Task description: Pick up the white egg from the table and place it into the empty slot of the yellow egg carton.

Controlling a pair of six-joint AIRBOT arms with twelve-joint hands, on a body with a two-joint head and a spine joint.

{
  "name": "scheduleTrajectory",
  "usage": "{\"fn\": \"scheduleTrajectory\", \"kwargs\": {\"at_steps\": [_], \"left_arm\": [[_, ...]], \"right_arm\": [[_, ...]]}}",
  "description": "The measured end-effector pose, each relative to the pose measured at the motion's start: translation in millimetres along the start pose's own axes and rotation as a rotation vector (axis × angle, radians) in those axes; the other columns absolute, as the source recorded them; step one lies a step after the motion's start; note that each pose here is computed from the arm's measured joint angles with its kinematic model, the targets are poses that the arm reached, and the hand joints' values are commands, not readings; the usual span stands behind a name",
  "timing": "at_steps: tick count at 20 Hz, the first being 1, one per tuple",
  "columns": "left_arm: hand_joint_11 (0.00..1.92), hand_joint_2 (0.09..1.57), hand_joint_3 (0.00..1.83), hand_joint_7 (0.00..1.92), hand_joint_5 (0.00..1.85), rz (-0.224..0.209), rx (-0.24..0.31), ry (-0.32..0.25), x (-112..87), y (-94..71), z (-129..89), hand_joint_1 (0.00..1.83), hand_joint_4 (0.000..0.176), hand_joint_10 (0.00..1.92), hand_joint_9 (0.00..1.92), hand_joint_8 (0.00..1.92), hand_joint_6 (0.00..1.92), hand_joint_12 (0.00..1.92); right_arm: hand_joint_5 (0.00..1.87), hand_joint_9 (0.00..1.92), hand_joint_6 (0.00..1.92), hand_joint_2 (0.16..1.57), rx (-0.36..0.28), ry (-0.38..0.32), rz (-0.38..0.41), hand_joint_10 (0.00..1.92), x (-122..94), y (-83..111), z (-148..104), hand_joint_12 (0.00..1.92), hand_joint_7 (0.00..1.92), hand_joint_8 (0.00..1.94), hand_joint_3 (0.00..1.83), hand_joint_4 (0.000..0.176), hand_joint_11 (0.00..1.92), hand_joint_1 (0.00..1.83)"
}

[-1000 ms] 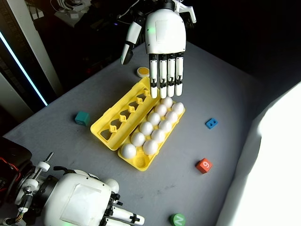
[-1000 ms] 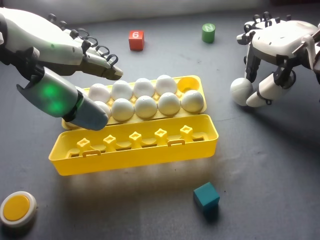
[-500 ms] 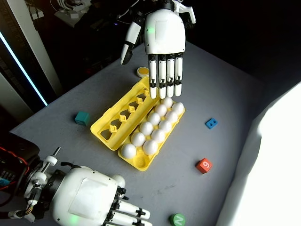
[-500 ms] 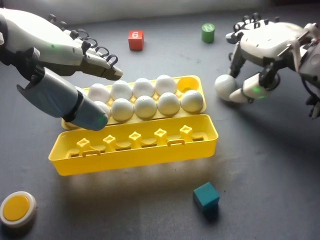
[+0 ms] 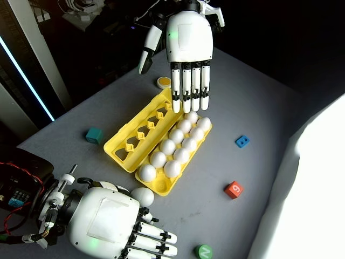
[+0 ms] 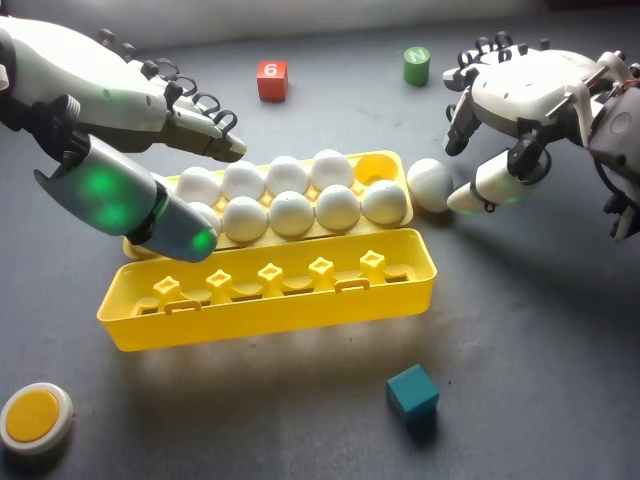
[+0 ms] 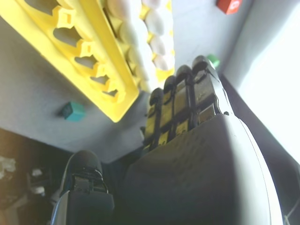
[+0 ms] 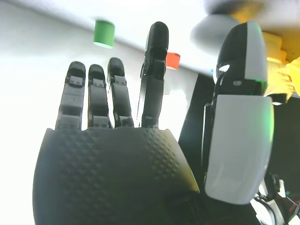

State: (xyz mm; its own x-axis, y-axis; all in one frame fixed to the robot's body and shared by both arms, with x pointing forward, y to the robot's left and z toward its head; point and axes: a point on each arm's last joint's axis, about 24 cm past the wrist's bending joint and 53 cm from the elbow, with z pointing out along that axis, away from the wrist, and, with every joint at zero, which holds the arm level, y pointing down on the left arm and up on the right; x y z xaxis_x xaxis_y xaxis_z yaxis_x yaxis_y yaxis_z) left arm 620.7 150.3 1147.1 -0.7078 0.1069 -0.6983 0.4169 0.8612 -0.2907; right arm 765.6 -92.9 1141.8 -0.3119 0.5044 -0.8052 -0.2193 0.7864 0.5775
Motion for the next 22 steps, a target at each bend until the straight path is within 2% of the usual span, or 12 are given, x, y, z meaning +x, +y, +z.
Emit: {"fn": "scheduleTrajectory", "kwargs": {"at_steps": [1, 3, 5, 6, 12, 13, 14, 15, 17, 18, 21, 22], "left_arm": [[0.01, 1.15, 0.00, 0.05, 0.05, 0.000, 0.000, 0.000, -0.1, 0.0, 0.0, 0.00, 0.000, 0.00, 0.03, 0.00, 0.00, 0.01], [0.02, 1.16, 0.00, 0.05, 0.05, 0.000, 0.000, 0.000, 0.0, -0.1, 0.0, 0.00, 0.000, 0.01, 0.03, 0.01, 0.02, 0.01], [0.02, 1.17, 0.00, 0.08, 0.10, 0.000, 0.000, 0.000, -0.1, 0.0, 0.0, 0.00, 0.000, 0.01, 0.05, 0.01, 0.01, 0.02], [0.00, 1.16, 0.00, 0.03, 0.05, 0.000, 0.000, 0.000, 0.1, 0.0, 0.0, 0.00, 0.000, 0.00, 0.01, 0.00, 0.00, 0.00], [0.00, 1.17, 0.00, 0.04, 0.06, 0.000, 0.000, 0.000, -0.1, 0.0, 0.0, 0.00, 0.000, 0.00, 0.02, 0.00, 0.00, 0.00], [0.00, 1.16, 0.00, 0.04, 0.06, 0.000, 0.000, 0.000, 0.0, 0.0, 0.0, 0.00, 0.000, 0.00, 0.02, 0.00, 0.00, 0.00], [0.00, 1.16, 0.00, 0.04, 0.06, 0.000, 0.000, 0.000, 0.1, 0.0, 0.0, 0.00, 0.000, 0.00, 0.02, 0.01, 0.00, 0.00], [0.02, 1.15, 0.00, 0.06, 0.07, 0.000, 0.000, 0.000, 0.0, -0.1, 0.0, 0.00, 0.000, 0.01, 0.04, 0.01, 0.01, 0.01], [0.01, 1.15, 0.00, 0.05, 0.07, 0.000, 0.000, 0.000, 0.0, 0.0, 0.0, 0.00, 0.000, 0.01, 0.03, 0.01, 0.01, 0.01], [0.02, 1.15, 0.00, 0.06, 0.08, 0.000, 0.000, 0.000, 0.0, 0.0, 0.0, 0.00, 0.000, 0.01, 0.04, 0.01, 0.01, 0.01], [0.04, 1.16, 0.00, 0.08, 0.09, 0.000, 0.000, 0.000, 0.0, 0.0, 0.0, 0.00, 0.000, 0.01, 0.06, 0.01, 0.01, 0.02], [0.04, 1.17, 0.00, 0.09, 0.10, 0.000, 0.000, 0.000, 0.0, -0.1, 0.0, 0.00, 0.000, 0.01, 0.06, 0.02, 0.02, 0.02]], "right_arm": [[0.90, 0.00, 0.00, 0.86, -0.005, 0.002, 0.007, 0.00, 0.5, 3.2, 0.9, 0.00, 0.13, 0.00, 0.00, 0.039, 0.00, 0.89], [0.81, 0.00, 0.00, 0.86, -0.012, -0.002, 0.015, 0.00, 0.0, 7.6, 1.9, 0.00, 0.11, 0.00, 0.00, 0.120, 0.00, 0.76], [0.72, 0.00, 0.00, 0.85, -0.017, 0.002, 0.026, 0.00, 2.3, 10.8, 2.6, 0.00, 0.11, 0.00, 0.00, 0.094, 0.00, 0.75], [0.65, 0.00, 0.00, 0.86, -0.019, 0.006, 0.030, 0.00, 3.5, 11.4, 2.7, 0.00, 0.06, 0.00, 0.00, 0.114, 0.00, 0.69], [0.78, 0.00, 0.03, 0.82, -0.023, 0.009, 0.037, 0.00, 6.4, 14.3, 3.5, 0.00, 0.12, 0.00, 0.00, 0.089, 0.00, 0.78], [0.86, 0.00, 0.02, 0.81, -0.023, 0.010, 0.038, 0.00, 6.7, 14.5, 3.6, 0.00, 0.13, 0.00, 0.00, 0.057, 0.00, 0.84], [0.87, 0.00, 0.02, 0.80, -0.024, 0.011, 0.038, 0.00, 7.2, 15.0, 3.7, 0.00, 0.13, 0.00, 0.00, 0.050, 0.00, 0.85], [1.07, 0.00, 0.04, 0.84, -0.024, 0.011, 0.039, 0.00, 7.5, 15.3, 3.8, 0.00, 0.14, 0.00, 0.00, 0.000, 0.00, 0.97], [1.42, 0.00, 0.18, 0.94, -0.026, 0.009, 0.037, 0.00, 7.8, 16.2, 4.0, 0.00, 0.30, 0.02, 0.01, 0.000, 0.00, 1.17], [1.43, 0.00, 0.18, 0.95, -0.026, 0.007, 0.042, 0.00, 6.8, 16.6, 4.2, 0.00, 0.32, 0.01, 0.01, 0.017, 0.00, 1.17], [1.43, 0.00, 0.18, 0.96, -0.025, 0.004, 0.042, 0.00, 6.0, 16.4, 4.2, 0.00, 0.30, 0.00, 0.00, 0.000, 0.00, 1.17], [1.43, 0.00, 0.19, 0.96, -0.025, 0.003, 0.041, 0.00, 5.9, 16.5, 4.2, 0.00, 0.29, 0.00, 0.00, 0.035, 0.00, 1.16]]}}
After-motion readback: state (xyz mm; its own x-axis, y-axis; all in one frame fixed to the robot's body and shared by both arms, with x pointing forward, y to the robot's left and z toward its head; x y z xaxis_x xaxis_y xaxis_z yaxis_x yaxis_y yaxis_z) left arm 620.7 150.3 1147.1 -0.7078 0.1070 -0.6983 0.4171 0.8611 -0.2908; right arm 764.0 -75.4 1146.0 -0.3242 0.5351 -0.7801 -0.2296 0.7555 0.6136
